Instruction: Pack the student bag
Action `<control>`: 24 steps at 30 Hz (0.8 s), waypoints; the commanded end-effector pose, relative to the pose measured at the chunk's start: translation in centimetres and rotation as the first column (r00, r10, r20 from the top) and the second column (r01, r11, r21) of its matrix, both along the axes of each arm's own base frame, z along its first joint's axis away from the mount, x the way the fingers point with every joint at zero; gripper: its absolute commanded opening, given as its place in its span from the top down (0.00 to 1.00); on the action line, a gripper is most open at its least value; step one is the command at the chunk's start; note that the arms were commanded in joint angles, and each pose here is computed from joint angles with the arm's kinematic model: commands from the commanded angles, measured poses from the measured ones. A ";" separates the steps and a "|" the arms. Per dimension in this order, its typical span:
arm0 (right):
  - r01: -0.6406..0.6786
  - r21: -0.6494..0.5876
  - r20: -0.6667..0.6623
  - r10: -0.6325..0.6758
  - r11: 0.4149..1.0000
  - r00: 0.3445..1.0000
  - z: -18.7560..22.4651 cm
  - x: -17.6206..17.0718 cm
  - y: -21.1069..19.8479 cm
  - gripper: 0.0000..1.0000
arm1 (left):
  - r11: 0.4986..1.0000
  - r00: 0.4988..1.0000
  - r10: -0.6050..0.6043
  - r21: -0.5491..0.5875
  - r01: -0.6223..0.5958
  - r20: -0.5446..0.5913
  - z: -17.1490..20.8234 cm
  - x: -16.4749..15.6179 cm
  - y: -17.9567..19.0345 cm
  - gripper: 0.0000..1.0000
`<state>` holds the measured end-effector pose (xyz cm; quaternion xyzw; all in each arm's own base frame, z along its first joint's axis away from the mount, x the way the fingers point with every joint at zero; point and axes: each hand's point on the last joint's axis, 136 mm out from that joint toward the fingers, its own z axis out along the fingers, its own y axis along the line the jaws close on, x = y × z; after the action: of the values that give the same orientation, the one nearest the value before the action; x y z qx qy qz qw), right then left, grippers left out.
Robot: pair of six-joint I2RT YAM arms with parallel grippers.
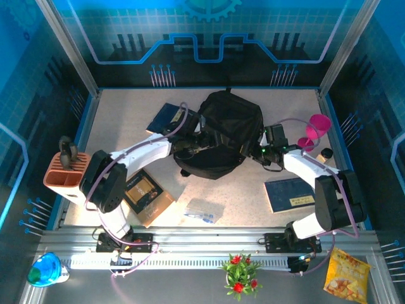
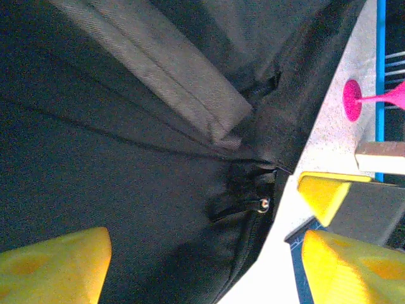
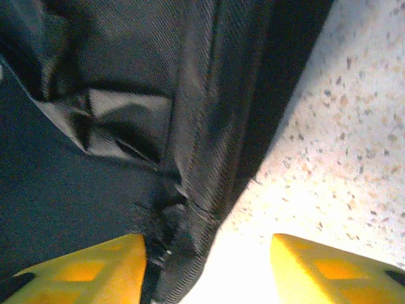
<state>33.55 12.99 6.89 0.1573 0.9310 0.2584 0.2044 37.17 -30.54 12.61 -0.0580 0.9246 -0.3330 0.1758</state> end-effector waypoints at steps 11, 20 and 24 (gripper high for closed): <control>0.004 0.111 -0.059 0.003 0.994 0.998 -2.6 -1.7 1.3 0.72 | 0.992 0.980 -0.112 -0.077 0.101 -0.164 -3.4 -1.6 -6.2 0.46; -0.003 0.141 -0.060 0.012 0.990 0.998 -3.3 -1.9 1.7 0.81 | 0.991 0.967 -0.132 -0.017 0.131 -0.217 -6.1 -2.8 -5.8 0.51; -0.001 0.150 -0.069 0.012 0.989 0.998 -3.6 -2.0 1.8 0.81 | 0.987 0.955 -0.163 -0.036 0.159 -0.247 -6.8 -3.3 -6.3 0.51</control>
<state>32.53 14.63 4.48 0.1727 0.9134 0.3203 0.1825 34.90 -36.07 6.37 -0.0398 0.9375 -0.3404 0.0604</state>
